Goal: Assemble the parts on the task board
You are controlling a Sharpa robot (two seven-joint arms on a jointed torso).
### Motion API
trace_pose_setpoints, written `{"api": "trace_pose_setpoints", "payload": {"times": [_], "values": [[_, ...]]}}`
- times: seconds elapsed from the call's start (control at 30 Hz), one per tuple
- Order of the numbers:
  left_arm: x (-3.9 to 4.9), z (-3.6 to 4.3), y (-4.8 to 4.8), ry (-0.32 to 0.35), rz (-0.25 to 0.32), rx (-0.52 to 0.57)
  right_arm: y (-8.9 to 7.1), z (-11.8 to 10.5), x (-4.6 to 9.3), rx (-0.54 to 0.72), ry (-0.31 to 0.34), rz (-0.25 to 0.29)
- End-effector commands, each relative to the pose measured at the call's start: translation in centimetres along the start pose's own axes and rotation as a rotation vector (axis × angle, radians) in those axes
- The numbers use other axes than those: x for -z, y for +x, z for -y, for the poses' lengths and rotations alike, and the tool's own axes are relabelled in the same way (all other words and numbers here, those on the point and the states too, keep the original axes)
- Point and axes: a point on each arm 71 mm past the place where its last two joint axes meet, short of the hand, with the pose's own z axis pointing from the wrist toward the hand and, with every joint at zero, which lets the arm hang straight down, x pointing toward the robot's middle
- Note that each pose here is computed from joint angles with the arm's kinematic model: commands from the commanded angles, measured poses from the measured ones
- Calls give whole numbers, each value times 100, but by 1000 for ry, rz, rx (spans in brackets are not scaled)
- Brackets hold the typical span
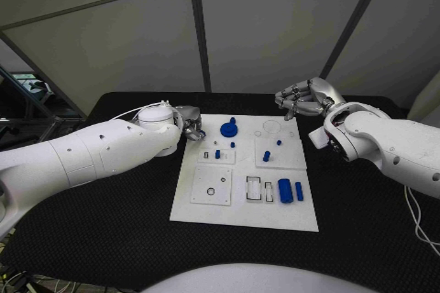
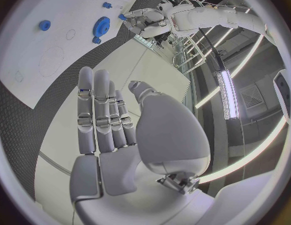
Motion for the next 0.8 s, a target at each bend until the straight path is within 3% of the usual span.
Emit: {"api": "trace_pose_setpoints", "payload": {"times": [0.03,0.8], "values": [[0,-8,47,-6,-19,0,6,-13,-4,2,-7,-6],[-4,-21,43,-16,-13,3,10,-9,-4,2,-6,-7]]}}
